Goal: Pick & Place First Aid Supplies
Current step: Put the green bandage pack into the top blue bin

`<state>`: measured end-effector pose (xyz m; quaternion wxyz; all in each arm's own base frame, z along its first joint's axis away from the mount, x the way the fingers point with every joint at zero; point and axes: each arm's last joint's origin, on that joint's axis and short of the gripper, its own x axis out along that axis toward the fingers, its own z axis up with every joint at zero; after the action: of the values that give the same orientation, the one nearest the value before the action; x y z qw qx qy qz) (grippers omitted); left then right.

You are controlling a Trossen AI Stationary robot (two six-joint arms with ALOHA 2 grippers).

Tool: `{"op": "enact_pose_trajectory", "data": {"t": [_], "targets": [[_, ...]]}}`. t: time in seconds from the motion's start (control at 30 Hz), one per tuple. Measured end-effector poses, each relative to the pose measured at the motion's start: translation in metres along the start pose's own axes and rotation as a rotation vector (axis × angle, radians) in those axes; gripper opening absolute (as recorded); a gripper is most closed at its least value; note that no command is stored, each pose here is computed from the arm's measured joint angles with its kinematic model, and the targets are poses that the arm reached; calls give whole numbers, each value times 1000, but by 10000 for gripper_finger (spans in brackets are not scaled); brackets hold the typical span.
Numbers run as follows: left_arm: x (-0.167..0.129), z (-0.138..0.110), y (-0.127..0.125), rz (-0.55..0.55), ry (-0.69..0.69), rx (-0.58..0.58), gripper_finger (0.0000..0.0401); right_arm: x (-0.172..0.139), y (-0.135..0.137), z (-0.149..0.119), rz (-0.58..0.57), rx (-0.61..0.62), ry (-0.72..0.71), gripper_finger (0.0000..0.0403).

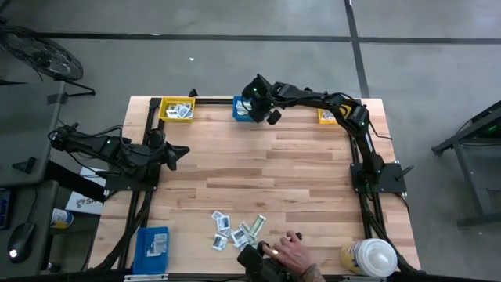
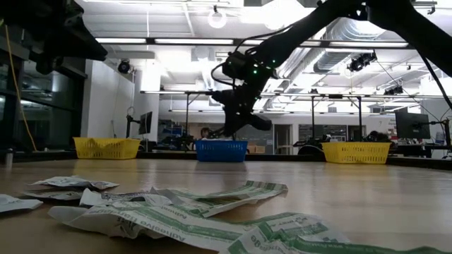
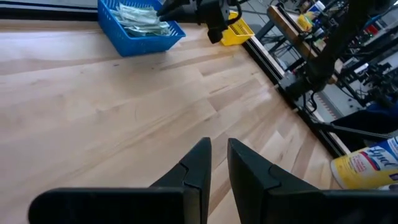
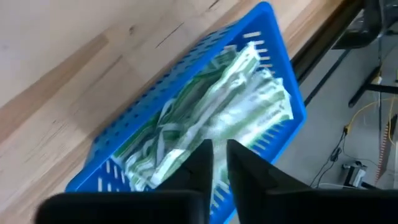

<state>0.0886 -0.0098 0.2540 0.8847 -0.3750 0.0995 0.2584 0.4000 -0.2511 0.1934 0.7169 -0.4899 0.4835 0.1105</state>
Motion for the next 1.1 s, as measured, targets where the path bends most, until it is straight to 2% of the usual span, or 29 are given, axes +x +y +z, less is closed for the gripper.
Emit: {"op": "enact_pose_trajectory", "data": {"t": [0.3, 0.5, 0.73, 0.93, 1.1], "targets": [[0, 0, 0, 0, 0, -9, 53, -2, -3, -3, -28, 106, 35, 127], [0, 0, 0, 1, 1, -9, 53, -16, -7, -3, -61, 239, 120, 159], [0, -1, 0, -8, 19, 3, 53, -59, -8, 10, -37, 602, 123, 159], [0, -2, 0, -34, 69, 86, 53, -98, 1, 42, 89, 952, 26, 152], [0, -5, -2, -96, 159, 124, 53, -117, 11, 73, 231, 1255, -32, 146]]}}
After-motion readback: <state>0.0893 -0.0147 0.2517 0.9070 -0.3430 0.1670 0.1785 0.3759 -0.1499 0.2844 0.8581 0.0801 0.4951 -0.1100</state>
